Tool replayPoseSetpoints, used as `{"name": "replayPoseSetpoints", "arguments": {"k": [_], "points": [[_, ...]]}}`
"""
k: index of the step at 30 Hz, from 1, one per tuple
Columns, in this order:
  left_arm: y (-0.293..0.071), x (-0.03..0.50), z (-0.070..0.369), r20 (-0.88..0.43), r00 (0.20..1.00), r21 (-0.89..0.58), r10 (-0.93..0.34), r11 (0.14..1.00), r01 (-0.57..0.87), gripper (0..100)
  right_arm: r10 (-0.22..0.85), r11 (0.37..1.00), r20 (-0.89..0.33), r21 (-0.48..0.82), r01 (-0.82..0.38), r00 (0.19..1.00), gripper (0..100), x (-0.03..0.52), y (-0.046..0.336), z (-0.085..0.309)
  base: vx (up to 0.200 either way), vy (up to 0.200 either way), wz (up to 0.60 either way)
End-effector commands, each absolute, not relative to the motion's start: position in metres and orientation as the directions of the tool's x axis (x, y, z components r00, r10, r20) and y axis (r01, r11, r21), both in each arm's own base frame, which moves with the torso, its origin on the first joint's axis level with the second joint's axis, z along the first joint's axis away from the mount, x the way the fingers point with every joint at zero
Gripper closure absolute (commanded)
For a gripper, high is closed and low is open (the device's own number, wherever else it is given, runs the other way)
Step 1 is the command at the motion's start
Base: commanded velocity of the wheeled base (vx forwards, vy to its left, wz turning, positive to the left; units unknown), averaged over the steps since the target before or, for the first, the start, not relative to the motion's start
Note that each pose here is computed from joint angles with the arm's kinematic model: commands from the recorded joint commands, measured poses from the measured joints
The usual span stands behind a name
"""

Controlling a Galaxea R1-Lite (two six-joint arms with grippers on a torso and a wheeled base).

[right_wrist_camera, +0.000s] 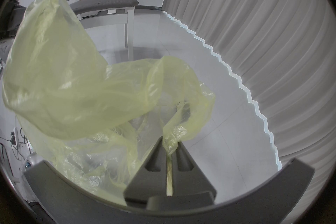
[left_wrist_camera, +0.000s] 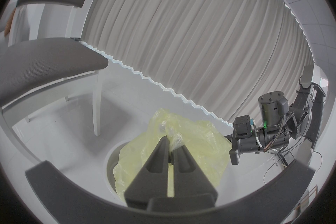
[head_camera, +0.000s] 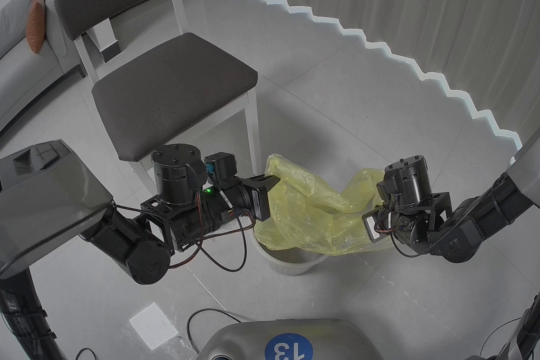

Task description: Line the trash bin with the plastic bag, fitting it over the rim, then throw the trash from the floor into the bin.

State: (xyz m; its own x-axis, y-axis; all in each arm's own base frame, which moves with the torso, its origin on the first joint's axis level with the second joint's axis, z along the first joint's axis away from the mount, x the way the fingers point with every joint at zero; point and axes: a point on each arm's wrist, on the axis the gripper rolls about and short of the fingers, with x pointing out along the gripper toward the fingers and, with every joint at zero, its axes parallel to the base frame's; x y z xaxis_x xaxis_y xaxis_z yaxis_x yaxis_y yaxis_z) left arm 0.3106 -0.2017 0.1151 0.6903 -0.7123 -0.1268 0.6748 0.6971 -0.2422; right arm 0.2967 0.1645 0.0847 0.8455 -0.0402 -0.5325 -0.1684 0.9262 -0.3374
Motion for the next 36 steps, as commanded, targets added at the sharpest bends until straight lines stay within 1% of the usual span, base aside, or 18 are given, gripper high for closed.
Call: {"name": "replayPoseSetpoints", "arguments": {"k": [1, 4, 10, 15, 21, 29, 36], "points": [[-0.198, 0.317, 0.099, -0.168, 0.696, -0.251, -0.698, 0.713, 0.655, 100, -0.048, 0.921, -0.553, -0.346, -0.177, 0.831, 100, 0.302, 0.168, 0.072, 0.000, 0.000, 0.00], [-0.193, 0.320, 0.096, -0.173, 0.704, -0.256, -0.688, 0.722, 0.643, 100, -0.043, 0.921, -0.550, -0.345, -0.181, 0.834, 100, 0.306, 0.173, 0.066, 0.000, 0.000, 0.00], [-0.185, 0.331, 0.082, -0.144, 0.726, -0.270, -0.672, 0.733, 0.625, 100, -0.037, 0.918, -0.551, -0.348, -0.190, 0.833, 100, 0.308, 0.177, 0.060, 0.000, 0.000, 0.00], [-0.183, 0.331, 0.066, -0.174, 0.703, -0.288, -0.690, 0.718, 0.633, 100, -0.041, 0.908, -0.578, -0.362, -0.211, 0.815, 100, 0.309, 0.181, 0.044, 0.000, 0.000, 0.00], [-0.182, 0.339, 0.047, -0.170, 0.711, -0.289, -0.683, 0.724, 0.626, 100, -0.035, 0.902, -0.588, -0.367, -0.227, 0.808, 100, 0.312, 0.188, 0.036, 0.000, 0.000, 0.00], [-0.167, 0.339, 0.040, -0.202, 0.717, -0.300, -0.667, 0.739, 0.603, 100, -0.033, 0.901, -0.588, -0.368, -0.231, 0.808, 100, 0.321, 0.196, 0.027, 0.000, 0.000, 0.00], [-0.150, 0.334, 0.051, -0.196, 0.739, -0.298, -0.644, 0.758, 0.581, 100, -0.002, 0.901, -0.555, -0.363, -0.240, 0.832, 100, 0.331, 0.210, 0.035, 0.000, 0.000, 0.00]]}}
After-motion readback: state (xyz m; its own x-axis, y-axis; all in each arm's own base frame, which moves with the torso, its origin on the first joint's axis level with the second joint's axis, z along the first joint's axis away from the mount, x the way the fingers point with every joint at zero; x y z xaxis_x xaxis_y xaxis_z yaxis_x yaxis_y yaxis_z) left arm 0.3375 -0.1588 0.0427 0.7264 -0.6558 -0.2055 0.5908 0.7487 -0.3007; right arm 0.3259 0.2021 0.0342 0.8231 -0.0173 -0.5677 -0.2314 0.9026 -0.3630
